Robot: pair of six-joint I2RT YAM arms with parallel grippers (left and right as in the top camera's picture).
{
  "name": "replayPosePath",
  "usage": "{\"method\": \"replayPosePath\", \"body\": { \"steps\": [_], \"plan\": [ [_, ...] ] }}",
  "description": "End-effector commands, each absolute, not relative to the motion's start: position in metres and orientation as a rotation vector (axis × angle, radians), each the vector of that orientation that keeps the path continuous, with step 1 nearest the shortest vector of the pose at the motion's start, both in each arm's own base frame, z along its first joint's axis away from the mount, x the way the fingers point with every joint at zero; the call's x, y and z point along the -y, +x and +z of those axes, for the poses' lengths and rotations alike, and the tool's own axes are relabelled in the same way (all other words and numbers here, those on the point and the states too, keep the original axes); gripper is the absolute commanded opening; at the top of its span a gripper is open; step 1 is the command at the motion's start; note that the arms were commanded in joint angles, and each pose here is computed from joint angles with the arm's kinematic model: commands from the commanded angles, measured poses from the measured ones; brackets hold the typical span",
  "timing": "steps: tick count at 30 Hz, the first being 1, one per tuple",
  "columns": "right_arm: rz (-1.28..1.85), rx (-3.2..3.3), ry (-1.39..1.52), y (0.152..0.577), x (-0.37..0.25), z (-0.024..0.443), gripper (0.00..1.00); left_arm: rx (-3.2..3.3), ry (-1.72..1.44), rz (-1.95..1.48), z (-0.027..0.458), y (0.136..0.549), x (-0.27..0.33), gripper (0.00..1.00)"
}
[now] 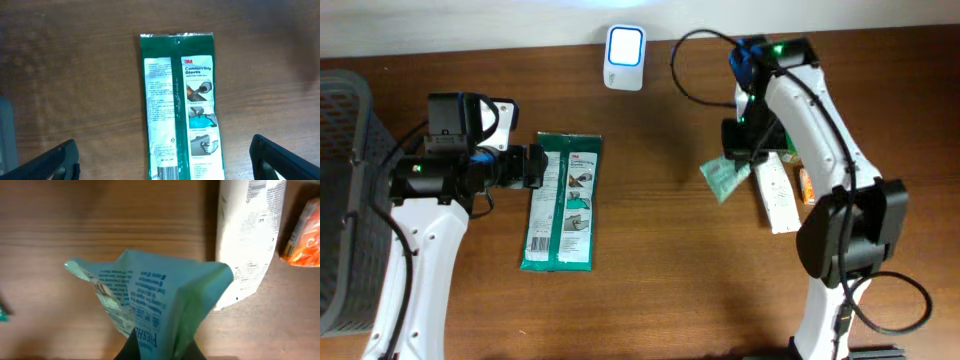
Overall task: Scan the item barcode
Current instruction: 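Lower the wipes pouch onto the right side and release, then reach the right gripper to the green 3M gloves pack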
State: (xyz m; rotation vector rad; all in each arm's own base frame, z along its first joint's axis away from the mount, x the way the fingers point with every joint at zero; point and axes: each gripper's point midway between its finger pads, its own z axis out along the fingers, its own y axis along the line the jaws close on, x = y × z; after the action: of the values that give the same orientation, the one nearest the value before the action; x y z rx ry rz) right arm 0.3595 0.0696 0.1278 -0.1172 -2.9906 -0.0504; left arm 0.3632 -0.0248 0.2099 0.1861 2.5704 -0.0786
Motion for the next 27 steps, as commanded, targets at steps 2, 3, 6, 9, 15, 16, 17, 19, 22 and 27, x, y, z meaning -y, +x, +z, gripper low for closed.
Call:
{"method": "replayPosePath", "body": {
  "steps": [2, 3, 6, 9, 15, 16, 17, 19, 22, 27],
  "plan": [
    [0.081, 2.95, -0.179, 0.349, -0.039, 0.103, 0.04, -2.562, 0.207, -0.07, 0.212, 0.364, 0.024, 0.99],
    [0.099, 2.944, -0.193, 0.348, -0.033, 0.099, 0.04, -2.562, 0.207, -0.07, 0.212, 0.364, 0.024, 0.99],
    [0.275, 2.927, -0.2, 0.345, -0.005, 0.099, 0.04, -2.562, 0.207, -0.07, 0.212, 0.364, 0.024, 0.99],
    [0.313, 2.909, -0.249, 0.343, 0.013, 0.101, 0.04, -2.562, 0.207, -0.07, 0.212, 0.364, 0.024, 0.99],
    [0.294, 2.865, -0.411, 0.335, 0.052, 0.101, 0.04, -2.562, 0.207, -0.071, 0.212, 0.364, 0.024, 0.99],
    [0.286, 2.862, -0.429, 0.335, 0.055, 0.101, 0.05, -2.562, 0.207, -0.07, 0.212, 0.364, 0.024, 0.99],
    [0.268, 2.858, -0.449, 0.334, 0.058, 0.101, 0.15, -2.562, 0.207, -0.07, 0.212, 0.364, 0.024, 0.99],
    [0.265, 2.86, -0.467, 0.335, 0.062, 0.102, 0.56, -2.562, 0.207, -0.07, 0.212, 0.364, 0.024, 0.99],
    [0.143, 2.942, -0.438, 0.353, 0.05, 0.121, 0.58, -2.562, 0.207, -0.07, 0.212, 0.364, 0.024, 0.99],
    [-0.52, 3.128, -0.175, 0.401, -0.048, 0.177, 0.57, -2.562, 0.207, -0.071, 0.212, 0.364, 0.024, 0.99]
  ]
}}
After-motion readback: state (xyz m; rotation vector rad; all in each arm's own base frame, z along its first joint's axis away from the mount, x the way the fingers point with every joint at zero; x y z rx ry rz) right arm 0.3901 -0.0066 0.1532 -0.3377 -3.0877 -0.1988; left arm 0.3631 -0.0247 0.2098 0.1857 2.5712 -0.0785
